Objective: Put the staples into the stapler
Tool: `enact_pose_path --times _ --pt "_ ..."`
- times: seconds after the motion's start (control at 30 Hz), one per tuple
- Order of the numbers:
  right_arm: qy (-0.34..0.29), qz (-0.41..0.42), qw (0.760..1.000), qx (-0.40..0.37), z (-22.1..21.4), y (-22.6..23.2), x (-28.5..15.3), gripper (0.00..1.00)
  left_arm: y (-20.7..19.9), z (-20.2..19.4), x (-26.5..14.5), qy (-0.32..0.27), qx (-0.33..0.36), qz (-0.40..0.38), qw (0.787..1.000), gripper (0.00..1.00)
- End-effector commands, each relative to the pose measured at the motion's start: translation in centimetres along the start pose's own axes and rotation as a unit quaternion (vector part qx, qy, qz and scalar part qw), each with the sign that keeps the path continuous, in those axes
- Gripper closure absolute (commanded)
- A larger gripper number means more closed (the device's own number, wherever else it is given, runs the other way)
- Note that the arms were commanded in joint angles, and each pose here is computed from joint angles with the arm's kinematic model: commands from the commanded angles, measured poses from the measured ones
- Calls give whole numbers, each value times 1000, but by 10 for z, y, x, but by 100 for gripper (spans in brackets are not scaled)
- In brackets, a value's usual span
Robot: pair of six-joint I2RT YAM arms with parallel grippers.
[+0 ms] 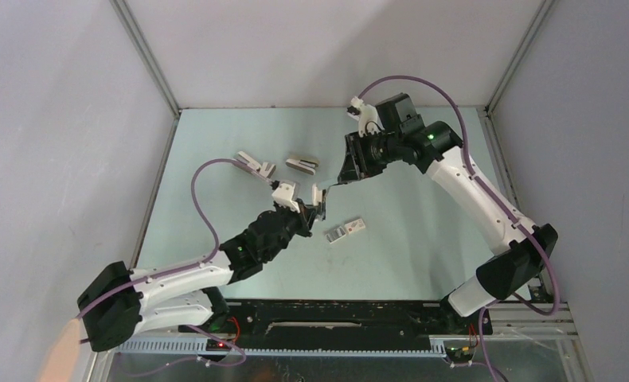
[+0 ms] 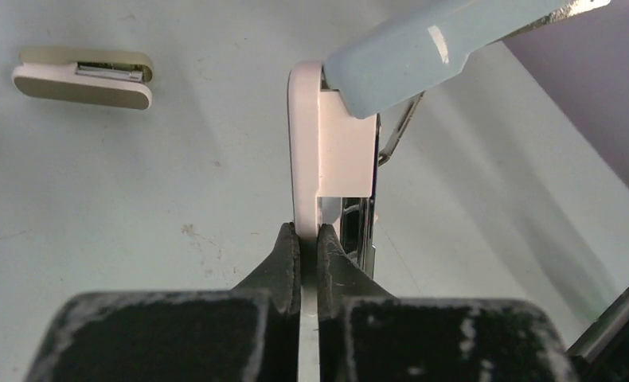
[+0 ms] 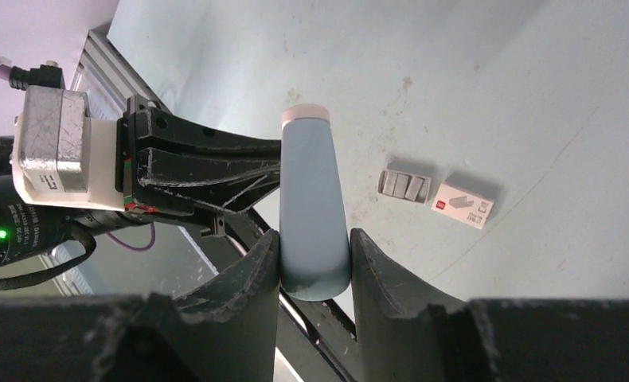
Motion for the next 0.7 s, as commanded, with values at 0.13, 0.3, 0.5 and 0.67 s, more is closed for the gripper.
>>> enact_pose_path --times 0.13,0.3,0.5,0.67 --pt "-94 -78 993 1 45 -32 8 37 27 -9 5 31 -109 32 993 100" --pt "-140 -106 985 7 50 -34 0 23 34 -7 9 36 -154 36 987 100" --pt "-182 -123 975 25 24 -27 14 20 44 -2 15 41 -241 29 969 100" --pt "-198 -158 967 17 -5 -8 45 19 37 1 21 60 -306 -19 950 100"
Point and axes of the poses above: each gripper's point midway between its finger pads, its own x axis out along the fingers, its own y axis along the line the jaws close on, z = x × y, the point moved 5 cm from there along -x, back along the fingers, and after that the axes turned 15 degrees about -x, right-handed, at the moved point
